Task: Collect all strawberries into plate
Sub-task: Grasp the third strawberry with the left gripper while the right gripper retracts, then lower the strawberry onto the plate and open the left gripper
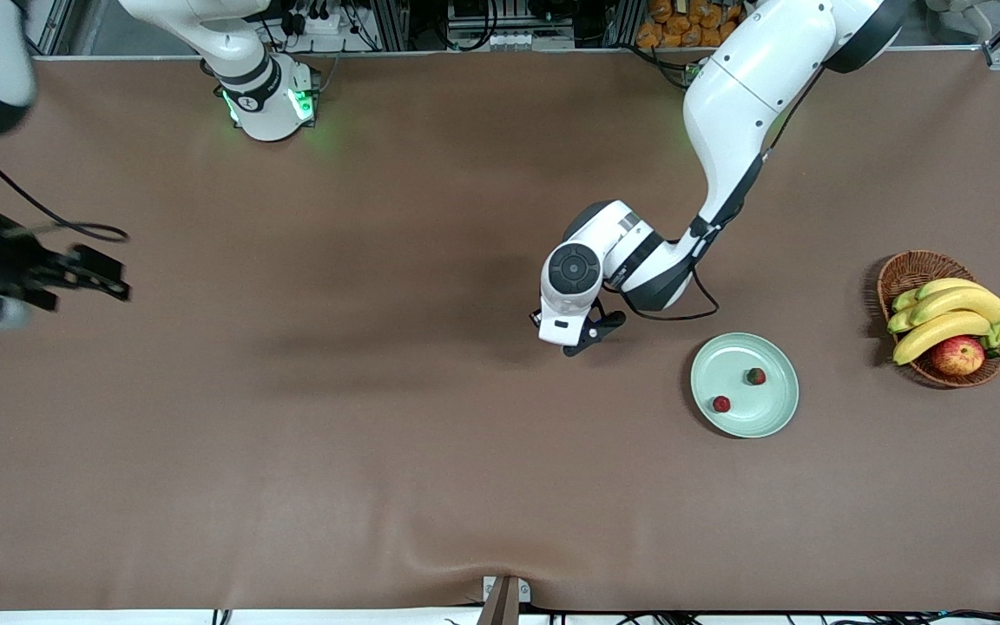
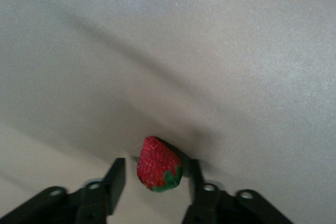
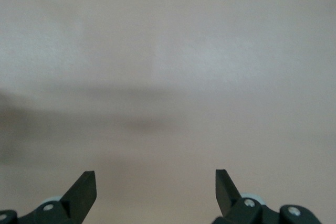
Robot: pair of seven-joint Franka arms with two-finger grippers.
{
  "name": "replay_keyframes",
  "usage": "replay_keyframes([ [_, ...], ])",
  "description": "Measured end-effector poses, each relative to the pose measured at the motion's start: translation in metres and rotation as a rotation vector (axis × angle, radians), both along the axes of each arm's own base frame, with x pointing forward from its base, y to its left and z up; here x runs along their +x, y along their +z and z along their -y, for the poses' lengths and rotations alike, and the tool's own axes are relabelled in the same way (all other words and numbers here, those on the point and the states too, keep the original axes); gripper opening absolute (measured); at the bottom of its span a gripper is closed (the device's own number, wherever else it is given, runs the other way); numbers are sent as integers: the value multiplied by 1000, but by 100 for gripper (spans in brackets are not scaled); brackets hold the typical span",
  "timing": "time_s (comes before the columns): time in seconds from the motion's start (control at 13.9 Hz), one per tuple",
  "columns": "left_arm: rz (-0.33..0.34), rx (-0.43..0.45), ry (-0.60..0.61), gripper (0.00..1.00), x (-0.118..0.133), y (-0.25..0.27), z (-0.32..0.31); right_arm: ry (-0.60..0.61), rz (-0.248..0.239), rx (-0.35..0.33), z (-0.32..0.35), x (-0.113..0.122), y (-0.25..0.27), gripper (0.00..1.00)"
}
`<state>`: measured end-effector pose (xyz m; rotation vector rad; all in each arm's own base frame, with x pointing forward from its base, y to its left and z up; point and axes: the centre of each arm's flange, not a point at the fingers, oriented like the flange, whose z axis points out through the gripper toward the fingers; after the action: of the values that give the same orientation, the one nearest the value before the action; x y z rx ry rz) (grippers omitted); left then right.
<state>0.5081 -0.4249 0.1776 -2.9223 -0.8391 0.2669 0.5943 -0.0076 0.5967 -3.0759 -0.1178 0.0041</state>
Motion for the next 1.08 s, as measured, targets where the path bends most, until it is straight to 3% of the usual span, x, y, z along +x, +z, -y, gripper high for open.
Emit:
replay_keyframes([
  [0.07, 1, 0, 4, 36, 2, 0, -2, -18, -7, 2, 11, -9, 8, 100],
  [0.14, 3, -1, 9, 33, 4, 1, -4, -32, -11, 5, 20, -16, 14, 100],
  [0.36, 21, -11, 28, 33, 24, 10, -21, -96, -44, 11, 31, -38, 26, 100],
  [0.58, 74, -43, 31, 33, 72, 42, -74, -158, -66, 1, 31, -53, 37, 100],
  [0.72, 102, -57, 13, 33, 106, 62, -132, -175, -56, -31, 32, -58, 45, 100],
  [0.87, 88, -57, -21, 33, 127, 66, -187, -184, -47, -64, 36, -65, 52, 100],
  [1.08, 58, -21, -88, 33, 138, 55, -251, -187, -47, -76, 37, -69, 56, 100],
])
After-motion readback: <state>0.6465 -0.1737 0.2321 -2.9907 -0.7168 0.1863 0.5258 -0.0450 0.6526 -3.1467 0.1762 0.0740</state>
